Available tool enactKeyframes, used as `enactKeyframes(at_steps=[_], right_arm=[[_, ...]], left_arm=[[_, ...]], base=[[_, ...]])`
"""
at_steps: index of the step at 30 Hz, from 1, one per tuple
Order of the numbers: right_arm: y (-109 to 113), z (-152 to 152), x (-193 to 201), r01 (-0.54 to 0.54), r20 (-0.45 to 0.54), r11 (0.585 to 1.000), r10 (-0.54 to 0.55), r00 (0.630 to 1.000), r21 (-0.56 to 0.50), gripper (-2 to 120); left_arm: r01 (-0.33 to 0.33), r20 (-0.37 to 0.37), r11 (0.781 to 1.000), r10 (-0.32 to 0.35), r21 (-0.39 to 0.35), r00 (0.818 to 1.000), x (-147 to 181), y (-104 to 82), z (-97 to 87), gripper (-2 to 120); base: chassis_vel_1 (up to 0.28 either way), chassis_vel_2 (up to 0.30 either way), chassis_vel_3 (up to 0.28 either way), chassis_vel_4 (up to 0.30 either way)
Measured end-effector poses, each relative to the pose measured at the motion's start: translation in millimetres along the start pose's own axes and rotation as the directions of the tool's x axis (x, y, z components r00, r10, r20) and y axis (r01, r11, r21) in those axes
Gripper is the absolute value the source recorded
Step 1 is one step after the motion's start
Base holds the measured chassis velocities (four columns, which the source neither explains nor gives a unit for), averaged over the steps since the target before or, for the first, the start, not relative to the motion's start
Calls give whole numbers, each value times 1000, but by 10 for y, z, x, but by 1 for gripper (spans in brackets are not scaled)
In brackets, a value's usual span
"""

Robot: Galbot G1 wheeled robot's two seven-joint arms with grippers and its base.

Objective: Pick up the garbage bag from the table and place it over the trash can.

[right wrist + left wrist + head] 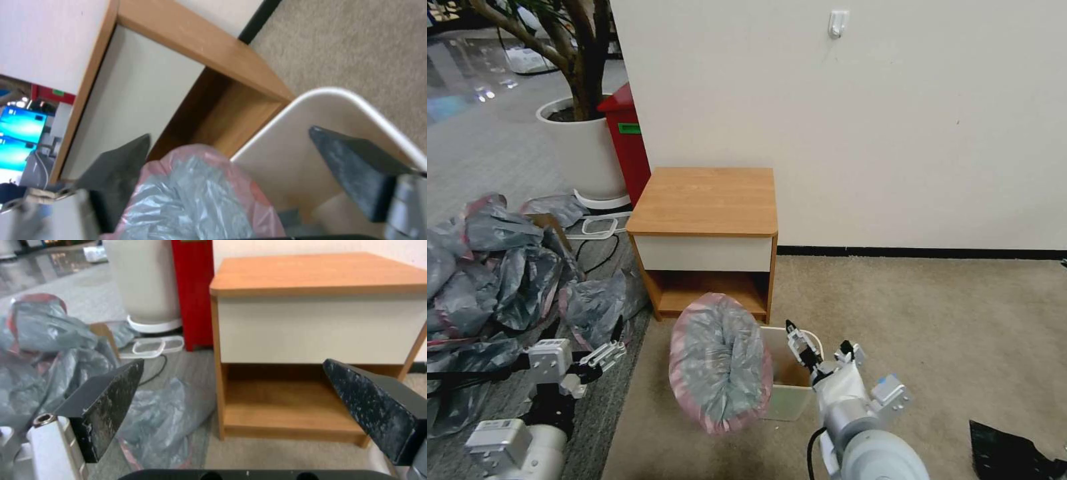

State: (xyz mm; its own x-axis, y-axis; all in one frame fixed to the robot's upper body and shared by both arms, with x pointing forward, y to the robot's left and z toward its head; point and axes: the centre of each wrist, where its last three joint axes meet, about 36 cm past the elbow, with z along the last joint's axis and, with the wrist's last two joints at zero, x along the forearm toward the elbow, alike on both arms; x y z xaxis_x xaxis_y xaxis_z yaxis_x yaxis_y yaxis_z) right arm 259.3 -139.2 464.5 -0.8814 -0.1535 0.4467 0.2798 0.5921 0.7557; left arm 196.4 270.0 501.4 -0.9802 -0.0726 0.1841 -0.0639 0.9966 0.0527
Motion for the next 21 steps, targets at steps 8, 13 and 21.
enactKeyframes(at_steps=[8, 13, 21], right_arm=[[-35, -92, 23, -12, 30, 1000, 11, 999, 5, 100], [-80, -91, 47, -29, 32, 1000, 29, 999, 5, 100], [-136, -136, 48, -49, 50, 999, 49, 998, 10, 100]], left_arm=[[-99, 3, 995, 99, -14, 995, -100, -96, -54, 100], [-191, 17, 982, 191, -13, 981, -212, -182, -133, 100], [-362, 44, 932, 362, 14, 931, -392, -499, -249, 100]], base=[[0, 0, 0, 0], [0, 0, 0, 0], [0, 0, 0, 0]])
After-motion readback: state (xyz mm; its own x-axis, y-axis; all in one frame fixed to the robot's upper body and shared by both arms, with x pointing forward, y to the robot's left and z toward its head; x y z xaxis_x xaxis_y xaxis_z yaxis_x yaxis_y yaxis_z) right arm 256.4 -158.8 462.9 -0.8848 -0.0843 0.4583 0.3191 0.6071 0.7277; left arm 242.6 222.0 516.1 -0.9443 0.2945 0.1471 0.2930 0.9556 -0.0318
